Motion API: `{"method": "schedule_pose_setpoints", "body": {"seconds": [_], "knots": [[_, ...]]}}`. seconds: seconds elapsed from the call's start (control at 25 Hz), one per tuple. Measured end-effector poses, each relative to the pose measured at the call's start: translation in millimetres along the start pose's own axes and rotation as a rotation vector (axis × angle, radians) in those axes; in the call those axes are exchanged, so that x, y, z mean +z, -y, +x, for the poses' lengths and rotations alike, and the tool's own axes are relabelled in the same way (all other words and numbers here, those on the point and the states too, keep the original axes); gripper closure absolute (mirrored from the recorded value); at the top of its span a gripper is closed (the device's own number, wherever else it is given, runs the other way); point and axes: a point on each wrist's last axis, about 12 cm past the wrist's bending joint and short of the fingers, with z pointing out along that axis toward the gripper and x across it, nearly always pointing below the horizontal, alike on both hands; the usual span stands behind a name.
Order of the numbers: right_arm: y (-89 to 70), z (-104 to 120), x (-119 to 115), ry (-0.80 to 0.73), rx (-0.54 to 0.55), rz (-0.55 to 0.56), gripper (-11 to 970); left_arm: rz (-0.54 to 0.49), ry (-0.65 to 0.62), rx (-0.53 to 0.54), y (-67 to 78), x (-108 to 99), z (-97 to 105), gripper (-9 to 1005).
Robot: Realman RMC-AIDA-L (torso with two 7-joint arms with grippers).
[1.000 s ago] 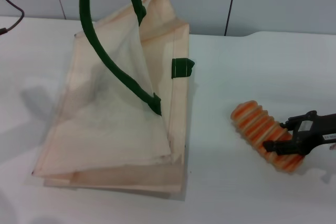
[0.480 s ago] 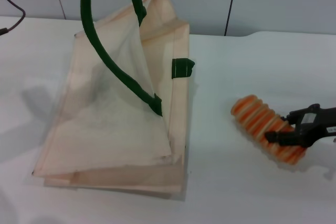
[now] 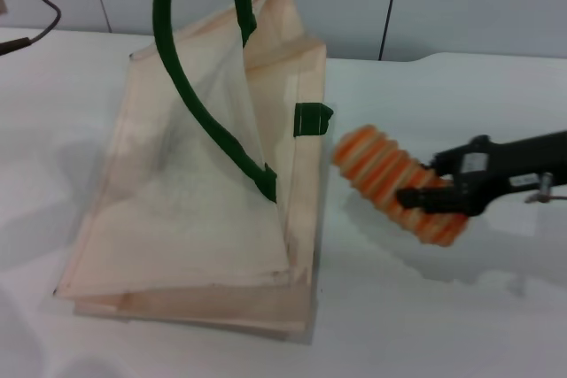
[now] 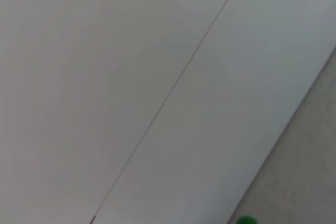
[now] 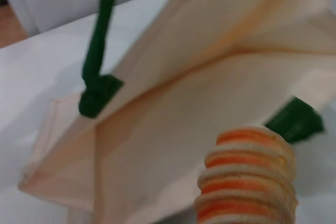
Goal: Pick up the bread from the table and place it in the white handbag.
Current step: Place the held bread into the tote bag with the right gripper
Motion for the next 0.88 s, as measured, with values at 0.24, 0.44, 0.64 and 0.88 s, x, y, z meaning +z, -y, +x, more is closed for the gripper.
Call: {"method": "schedule_pose_setpoints", "body": {"seconds": [0.24, 0.44, 0.64, 0.88], "knots": [[-0.8, -33.4, 28.4, -0.049, -0.069, -0.057, 535, 0.023, -0.017, 0.008, 2.9, 11.2, -2.6, 854], [-3.1, -55.0, 48.5, -0.067, -0.108, -0.077, 567, 0.045, -0.034, 0.019, 6.0, 21.6, -5.7, 852], [-4.4, -72.6, 69.4, -0.080, -0.127, -0.064, 641, 0.056, -0.035, 0.017, 6.9, 24.6, -5.4, 851], [-0.4, -86.0, 85.1, -0.056, -0.118, 0.004, 680, 0.064, -0.035, 0.022, 7.9, 27.5, -6.7, 849]]}}
